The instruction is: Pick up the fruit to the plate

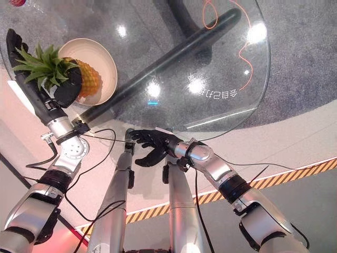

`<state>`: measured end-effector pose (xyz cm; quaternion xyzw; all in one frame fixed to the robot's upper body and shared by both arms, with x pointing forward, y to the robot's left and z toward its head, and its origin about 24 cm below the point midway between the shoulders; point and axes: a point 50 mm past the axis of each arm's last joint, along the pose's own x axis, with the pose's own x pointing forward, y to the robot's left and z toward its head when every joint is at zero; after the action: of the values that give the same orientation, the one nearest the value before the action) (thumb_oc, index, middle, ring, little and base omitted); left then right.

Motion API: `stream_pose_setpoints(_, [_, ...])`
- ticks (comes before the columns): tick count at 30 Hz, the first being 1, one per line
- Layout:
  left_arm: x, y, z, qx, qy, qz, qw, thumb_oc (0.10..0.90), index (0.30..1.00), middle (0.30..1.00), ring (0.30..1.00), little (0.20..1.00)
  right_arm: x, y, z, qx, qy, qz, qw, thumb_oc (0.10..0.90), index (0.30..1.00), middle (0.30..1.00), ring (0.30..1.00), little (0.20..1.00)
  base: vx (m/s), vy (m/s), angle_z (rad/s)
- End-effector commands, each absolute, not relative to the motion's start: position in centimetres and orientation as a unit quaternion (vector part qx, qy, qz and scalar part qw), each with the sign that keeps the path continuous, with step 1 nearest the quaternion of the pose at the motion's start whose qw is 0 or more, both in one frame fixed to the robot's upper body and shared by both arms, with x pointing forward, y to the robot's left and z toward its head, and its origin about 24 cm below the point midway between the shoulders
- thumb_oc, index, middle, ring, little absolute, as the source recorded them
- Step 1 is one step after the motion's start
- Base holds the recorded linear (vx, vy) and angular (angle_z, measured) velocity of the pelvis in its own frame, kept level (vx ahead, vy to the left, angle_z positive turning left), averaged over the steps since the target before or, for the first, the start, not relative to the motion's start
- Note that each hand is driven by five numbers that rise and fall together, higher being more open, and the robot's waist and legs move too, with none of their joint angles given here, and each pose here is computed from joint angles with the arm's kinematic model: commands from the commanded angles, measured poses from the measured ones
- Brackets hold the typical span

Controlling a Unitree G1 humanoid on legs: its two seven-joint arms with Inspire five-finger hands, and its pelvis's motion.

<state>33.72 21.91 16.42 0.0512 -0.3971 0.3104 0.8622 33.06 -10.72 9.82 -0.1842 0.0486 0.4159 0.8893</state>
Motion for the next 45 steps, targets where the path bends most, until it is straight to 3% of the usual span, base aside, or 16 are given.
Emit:
stream_pose_setpoints(1, [33.3,23.2,17.0,0.022,-0.403,0.328,0.854,0.800,0.900,0.900,0.900,0.900,30.9,-9.3,10.3,-0.151,0.004,0.458,0.876,0.800,0.900,0.900,0.900,0.900,0.00,0.000,0.00])
stream_pose_setpoints(24, [32.2,22.8,12.7,-0.044,-0.323,0.269,0.906,0.800,0.900,0.900,0.900,0.900,30.0,-9.8,9.5,-0.144,0.004,0.451,0.881,0.800,0.900,0.900,0.900,0.900,0.00,0.000,0.00])
stream_pose_setpoints(32, [32.1,22.1,11.1,-0.064,-0.280,0.210,0.935,0.800,0.900,0.900,0.900,0.900,29.8,-10.1,9.2,-0.141,0.004,0.448,0.883,0.800,0.900,0.900,0.900,0.900,0.00,0.000,0.00])
stream_pose_setpoints(45, [32.0,22.2,10.2,-0.085,-0.258,0.187,0.944,0.800,0.900,0.900,0.900,0.900,29.7,-10.5,8.8,-0.142,0.009,0.445,0.884,0.800,0.900,0.900,0.900,0.900,0.00,0.000,0.00])
